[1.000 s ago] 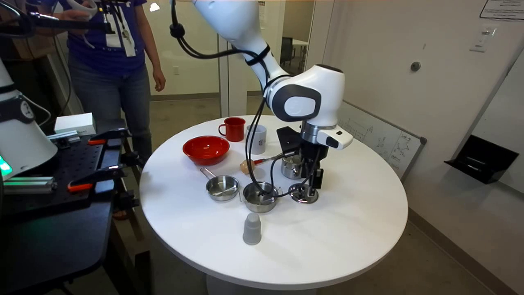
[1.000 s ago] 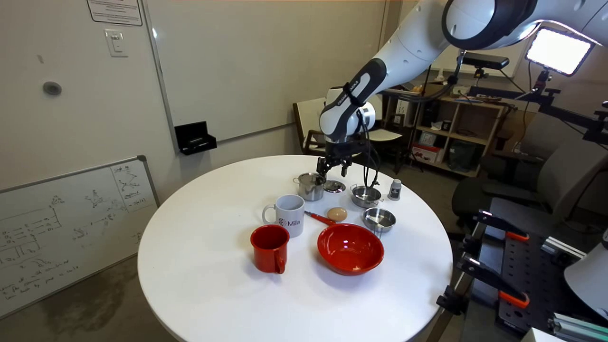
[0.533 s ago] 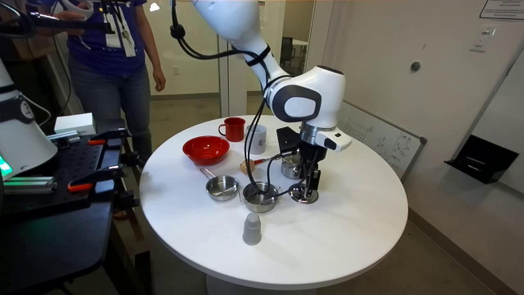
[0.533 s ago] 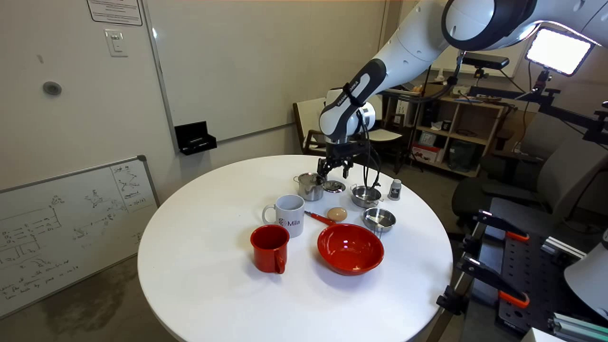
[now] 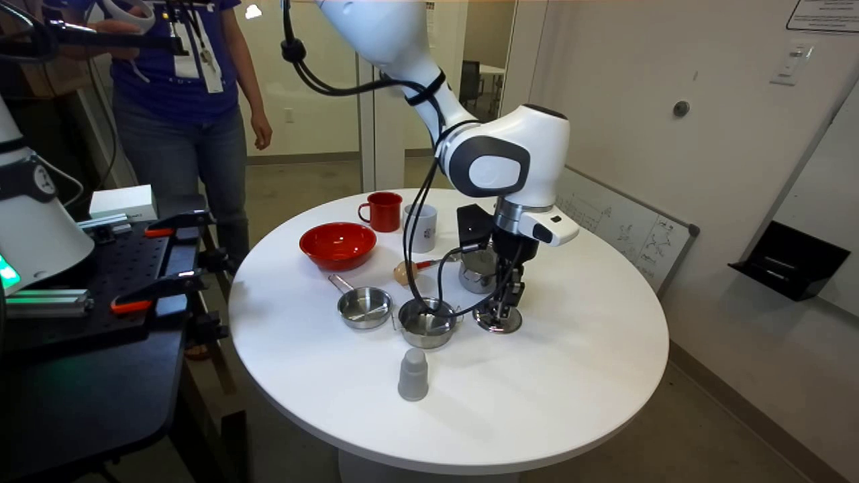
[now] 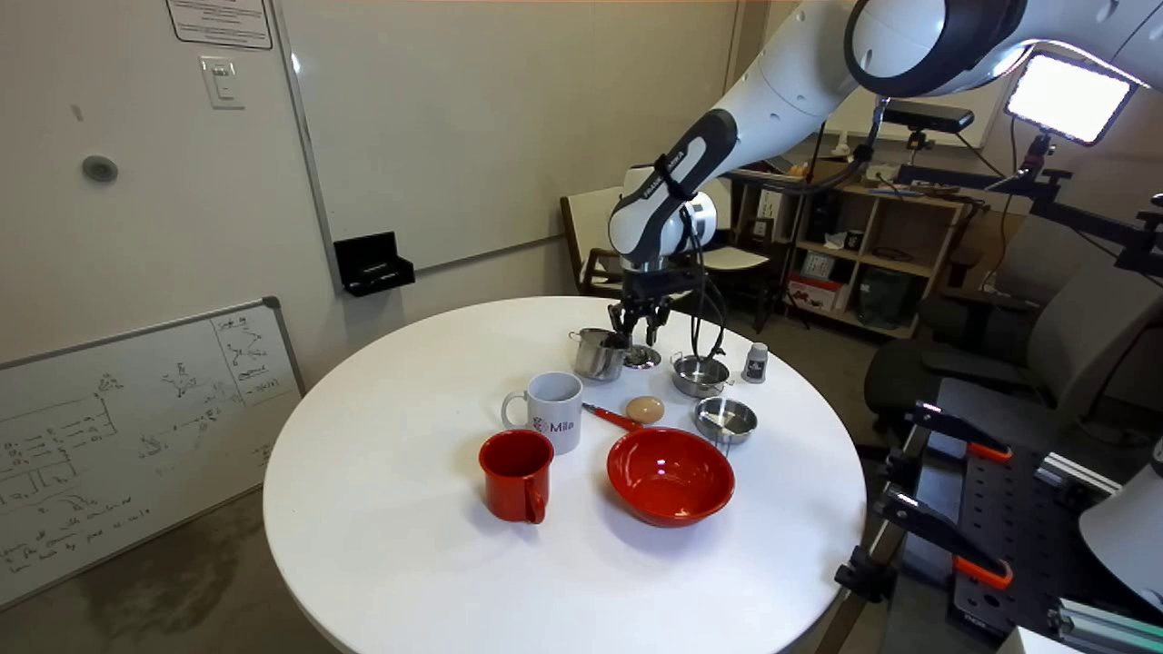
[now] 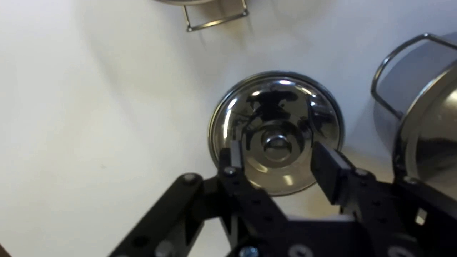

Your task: Cover the smaller pot with the lid on the table

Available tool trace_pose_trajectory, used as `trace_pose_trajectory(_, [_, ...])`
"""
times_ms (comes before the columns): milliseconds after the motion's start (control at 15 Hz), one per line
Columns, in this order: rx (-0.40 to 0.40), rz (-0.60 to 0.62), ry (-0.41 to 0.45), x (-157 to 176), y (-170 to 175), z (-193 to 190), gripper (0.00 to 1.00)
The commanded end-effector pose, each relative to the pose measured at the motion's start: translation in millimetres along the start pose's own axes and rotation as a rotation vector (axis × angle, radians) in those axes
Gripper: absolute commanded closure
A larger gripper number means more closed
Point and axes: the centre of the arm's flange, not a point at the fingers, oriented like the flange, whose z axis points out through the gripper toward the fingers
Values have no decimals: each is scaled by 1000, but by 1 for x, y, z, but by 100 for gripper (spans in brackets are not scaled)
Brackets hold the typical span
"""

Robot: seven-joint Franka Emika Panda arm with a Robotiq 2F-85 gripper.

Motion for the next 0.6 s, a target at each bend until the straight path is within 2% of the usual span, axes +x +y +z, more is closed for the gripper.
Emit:
trace_pose_trajectory(0, [2, 28, -16, 4, -8, 7, 75])
trace_pose_trajectory(133, [3, 32, -21, 2, -9, 10, 79])
trace_pose_trajectory(267, [4, 37, -23, 1, -10, 11, 77])
trace_pose_trajectory(333, [4, 40, -24, 1, -10, 11, 73])
trace_pose_trajectory(400, [4, 42, -23, 1, -10, 11, 74])
trace_pose_trajectory(467, [4, 43, -23, 1, -11, 11, 75])
trace_pose_trajectory(533, [3, 46, -21, 1, -11, 11, 86])
